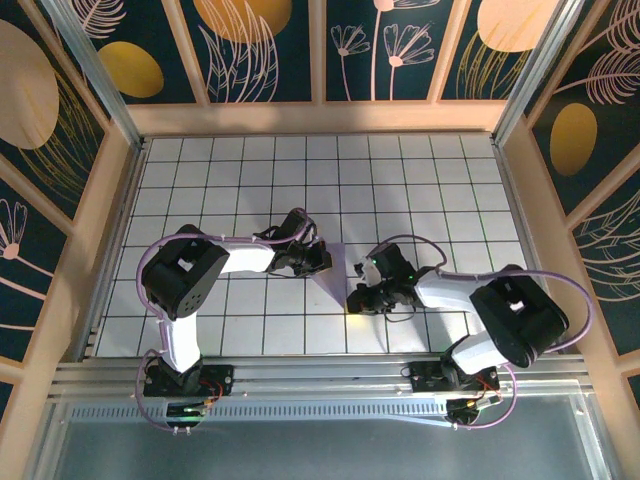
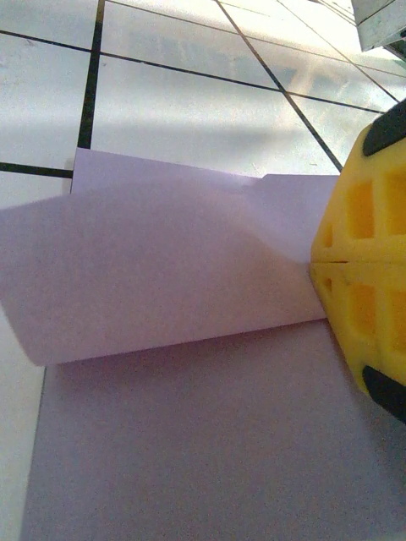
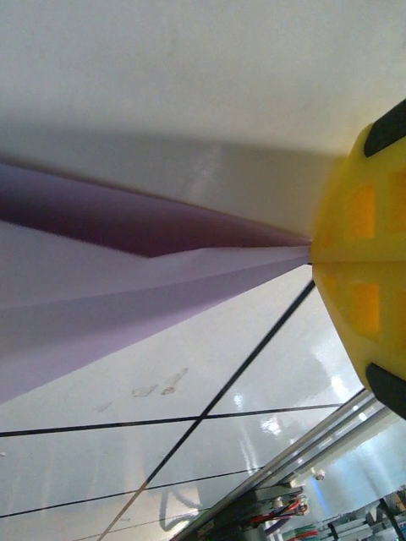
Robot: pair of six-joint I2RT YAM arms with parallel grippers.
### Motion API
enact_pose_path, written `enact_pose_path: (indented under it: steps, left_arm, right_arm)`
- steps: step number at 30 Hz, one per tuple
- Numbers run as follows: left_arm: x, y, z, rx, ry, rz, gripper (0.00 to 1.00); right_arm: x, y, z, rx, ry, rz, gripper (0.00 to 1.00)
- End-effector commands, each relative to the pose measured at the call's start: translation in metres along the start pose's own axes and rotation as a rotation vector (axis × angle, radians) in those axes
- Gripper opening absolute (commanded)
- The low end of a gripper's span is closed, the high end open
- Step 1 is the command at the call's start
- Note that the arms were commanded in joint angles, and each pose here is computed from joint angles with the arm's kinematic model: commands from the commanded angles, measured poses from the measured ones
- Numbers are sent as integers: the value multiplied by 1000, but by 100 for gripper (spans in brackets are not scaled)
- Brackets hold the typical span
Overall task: Fold a paper plane with a square sheet of paper (fold left side to right side)
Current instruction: Fourth fold the wing at the center of the table.
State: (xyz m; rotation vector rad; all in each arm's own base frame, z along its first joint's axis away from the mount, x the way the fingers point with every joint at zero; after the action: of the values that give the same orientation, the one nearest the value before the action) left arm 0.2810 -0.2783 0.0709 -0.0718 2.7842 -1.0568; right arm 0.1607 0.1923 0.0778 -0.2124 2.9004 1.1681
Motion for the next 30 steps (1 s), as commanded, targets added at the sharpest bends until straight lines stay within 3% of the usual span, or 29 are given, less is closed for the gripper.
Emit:
enact_pose_path:
  steps: [1,6,10,19,30]
  left_arm:
    - [9,32,10,-158,22,-43,0]
    - [8,30,10,-153,21,-40,0]
    - [8,30,10,-151,20,-38,0]
    - [8,29,9,-148,22,-38,0]
    - [8,29,9,-147,20,-37,0]
  right_arm:
    - [2,9,-13,2,12,-1,0]
    - [-16,33,-36,-92,-64,-53,0]
    - [-29,38,-31,-135,-96,-55,0]
    - [-53,27,-1,-98,-148,-14,0]
    - [-45,3,11,13,-116,33,0]
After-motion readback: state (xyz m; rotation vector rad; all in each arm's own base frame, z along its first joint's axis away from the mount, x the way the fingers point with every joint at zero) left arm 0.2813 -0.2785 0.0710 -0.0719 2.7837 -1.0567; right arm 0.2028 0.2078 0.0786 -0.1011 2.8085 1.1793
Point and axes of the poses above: each hand's point on the last joint's axis, 136 mm out from that joint toward the fingers, its own z axis out along the fingers, its own y axis along the line the jaws close on, x = y × z, the point moved 8 cm from there along -z, back along the fingers, and after that the axes turned 4 degrees about z, right-handed, at the moved point
